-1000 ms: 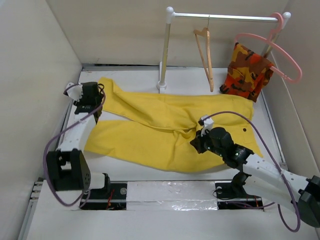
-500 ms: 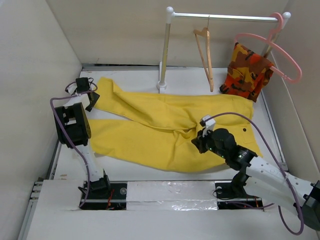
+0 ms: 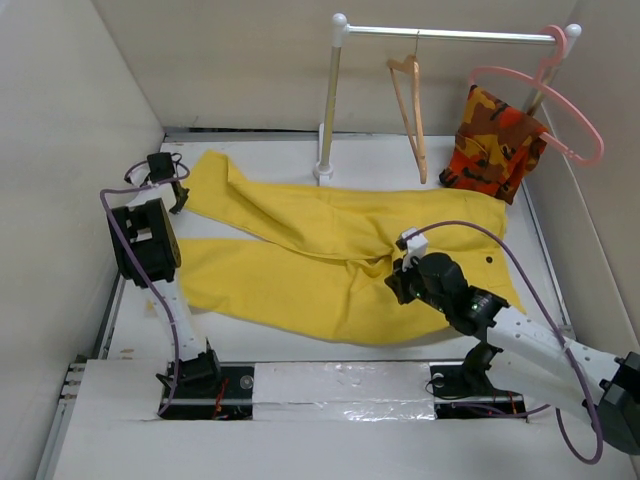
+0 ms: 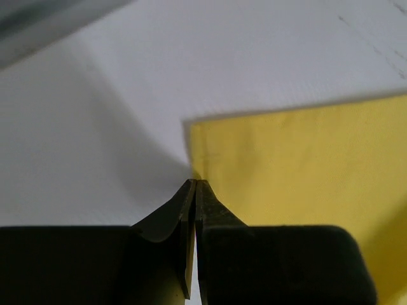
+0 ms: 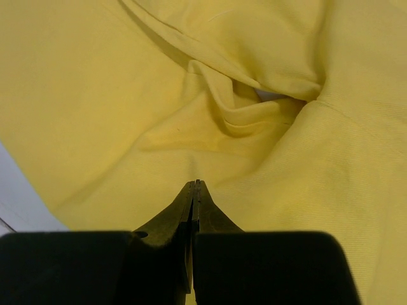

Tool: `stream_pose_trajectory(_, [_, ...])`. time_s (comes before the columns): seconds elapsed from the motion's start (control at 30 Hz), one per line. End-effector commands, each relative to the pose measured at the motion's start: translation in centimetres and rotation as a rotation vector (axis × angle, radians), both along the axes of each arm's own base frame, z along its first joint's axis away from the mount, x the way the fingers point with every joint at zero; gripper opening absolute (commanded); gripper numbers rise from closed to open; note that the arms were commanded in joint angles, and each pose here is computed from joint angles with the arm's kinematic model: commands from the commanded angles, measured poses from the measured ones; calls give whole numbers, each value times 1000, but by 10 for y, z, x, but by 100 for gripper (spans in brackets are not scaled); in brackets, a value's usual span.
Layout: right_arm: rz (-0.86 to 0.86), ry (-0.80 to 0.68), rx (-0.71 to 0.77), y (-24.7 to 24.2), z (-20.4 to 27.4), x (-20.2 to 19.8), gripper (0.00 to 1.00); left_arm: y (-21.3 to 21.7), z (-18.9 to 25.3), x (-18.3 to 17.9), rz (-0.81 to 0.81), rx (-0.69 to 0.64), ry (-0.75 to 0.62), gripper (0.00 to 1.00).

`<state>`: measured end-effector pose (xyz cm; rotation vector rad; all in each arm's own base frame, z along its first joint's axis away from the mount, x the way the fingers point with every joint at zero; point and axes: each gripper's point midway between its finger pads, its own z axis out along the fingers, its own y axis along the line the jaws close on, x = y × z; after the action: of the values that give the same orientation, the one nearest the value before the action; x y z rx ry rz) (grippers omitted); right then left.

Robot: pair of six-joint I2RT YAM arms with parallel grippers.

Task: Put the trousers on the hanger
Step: Flatten out the trousers at the center of the board.

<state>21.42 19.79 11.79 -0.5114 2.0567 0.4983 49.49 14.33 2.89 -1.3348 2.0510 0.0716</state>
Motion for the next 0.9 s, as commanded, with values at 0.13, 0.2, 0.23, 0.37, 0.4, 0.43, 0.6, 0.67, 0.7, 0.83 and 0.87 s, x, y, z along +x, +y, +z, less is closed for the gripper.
stream_pose_trajectory(0.13, [-71, -56, 30, -8, 21, 24, 1, 72, 46, -68, 182, 163, -57, 0])
stream_pose_trajectory(0.2, [-56, -56, 40, -5, 22, 23, 1, 71, 48, -71, 174, 152, -59, 0])
stream_pose_trajectory(0.23, [-47, -51, 44, -3, 23, 21, 1, 71, 47, -73, 171, 150, -47, 0])
stream_pose_trajectory(0.37, [-42, -62, 44, -5, 29, 20, 2, 57, 39, -63, 93, 88, -51, 6])
stream_pose_trajectory(0.4, [-44, -62, 51, -5, 28, 20, 3, 54, 37, -54, 56, 74, -72, 16])
stream_pose_trajectory(0.43, [-36, -77, 73, -1, 31, 21, 3, 50, 36, -51, 32, 61, -81, 26])
stream_pose_trajectory(0.6, [-4, -31, 61, 5, 18, 17, 3, 31, 45, -23, -49, 66, -138, 39])
stream_pose_trajectory(0.67, [-9, -21, 52, 4, 14, 18, 3, 29, 44, -17, -58, 90, -115, 40])
stream_pose_trajectory(0.7, [-1, -19, 49, 6, 13, 16, 3, 32, 41, -11, -55, 96, -109, 41])
stream_pose_trajectory(0.83, [-22, -11, 34, 3, 10, 17, 3, 40, 27, -3, -40, 117, -31, 41])
stream_pose_trajectory(0.87, [-18, -8, 30, 3, 9, 15, 3, 39, 23, 0, -46, 130, -11, 41])
